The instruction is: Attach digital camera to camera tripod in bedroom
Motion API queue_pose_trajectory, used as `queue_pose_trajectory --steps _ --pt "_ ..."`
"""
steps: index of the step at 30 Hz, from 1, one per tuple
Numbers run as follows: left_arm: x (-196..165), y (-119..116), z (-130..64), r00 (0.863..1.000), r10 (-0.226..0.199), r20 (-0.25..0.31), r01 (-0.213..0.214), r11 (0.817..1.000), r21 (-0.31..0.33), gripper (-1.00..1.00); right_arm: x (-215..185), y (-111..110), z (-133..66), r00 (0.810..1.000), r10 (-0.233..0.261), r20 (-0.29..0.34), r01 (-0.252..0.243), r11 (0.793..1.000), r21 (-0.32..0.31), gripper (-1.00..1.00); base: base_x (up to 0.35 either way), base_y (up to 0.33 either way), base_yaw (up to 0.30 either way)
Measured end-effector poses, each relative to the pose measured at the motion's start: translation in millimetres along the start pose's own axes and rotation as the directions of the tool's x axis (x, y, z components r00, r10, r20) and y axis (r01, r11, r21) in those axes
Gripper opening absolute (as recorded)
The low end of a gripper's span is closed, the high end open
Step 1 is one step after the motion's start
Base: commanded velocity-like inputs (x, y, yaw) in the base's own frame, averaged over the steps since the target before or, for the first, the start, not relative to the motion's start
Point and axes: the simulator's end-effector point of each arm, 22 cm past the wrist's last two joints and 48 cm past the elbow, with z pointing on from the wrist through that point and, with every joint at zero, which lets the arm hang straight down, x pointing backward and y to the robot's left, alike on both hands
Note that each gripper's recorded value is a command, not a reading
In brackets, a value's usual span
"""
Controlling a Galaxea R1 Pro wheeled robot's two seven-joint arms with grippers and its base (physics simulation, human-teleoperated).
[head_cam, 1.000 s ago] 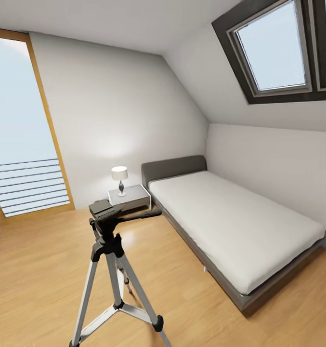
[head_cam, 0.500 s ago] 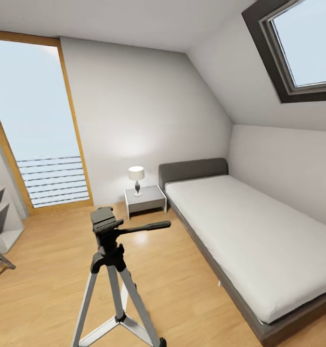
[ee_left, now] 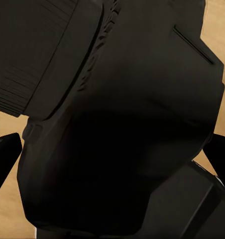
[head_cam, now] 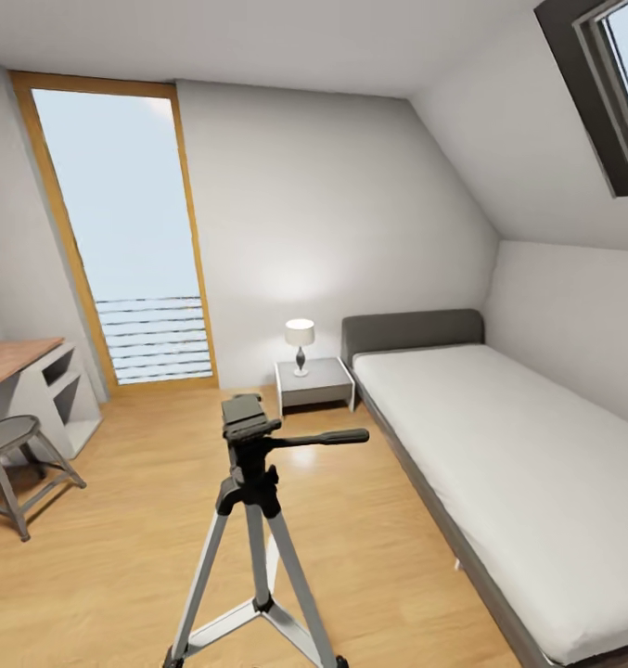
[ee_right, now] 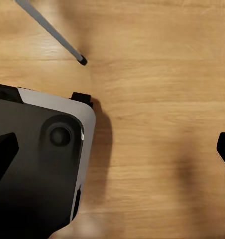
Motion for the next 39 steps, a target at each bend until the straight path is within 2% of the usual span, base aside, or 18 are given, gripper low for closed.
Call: queue_pose_trajectory --steps 5,12,26,39 --pt "0.0 0.0 0.0 1.000 0.000 0.000 0.000 1.000 0.000 -1.00 0.1 -0.1 0.0 1.000 0.000 0.000 0.000 1.000 0.000 1.00 0.000 -0.002 0.283" --pt "0.1 -0.3 0.0 1.000 0.002 0.000 -0.002 1.000 0.001 -1.00 0.2 -0.2 0.0 1.000 0.000 -0.001 0.000 1.000 0.000 1.00 0.000 -0.212 0.223" --pt "1.5 -1.5 -0.1 1.000 0.011 -0.002 -0.011 1.000 0.002 -1.00 1.9 -4.3 -0.4 1.000 -0.003 -0.005 0.003 1.000 0.005 1.00 -0.002 -0.035 0.019" --pt "2.0 -2.3 0.0 1.000 0.012 -0.003 -0.012 1.000 0.004 -1.00 2.6 -5.4 -0.5 1.000 -0.003 -0.008 0.003 1.000 0.006 1.00 -0.097 -0.207 0.000"
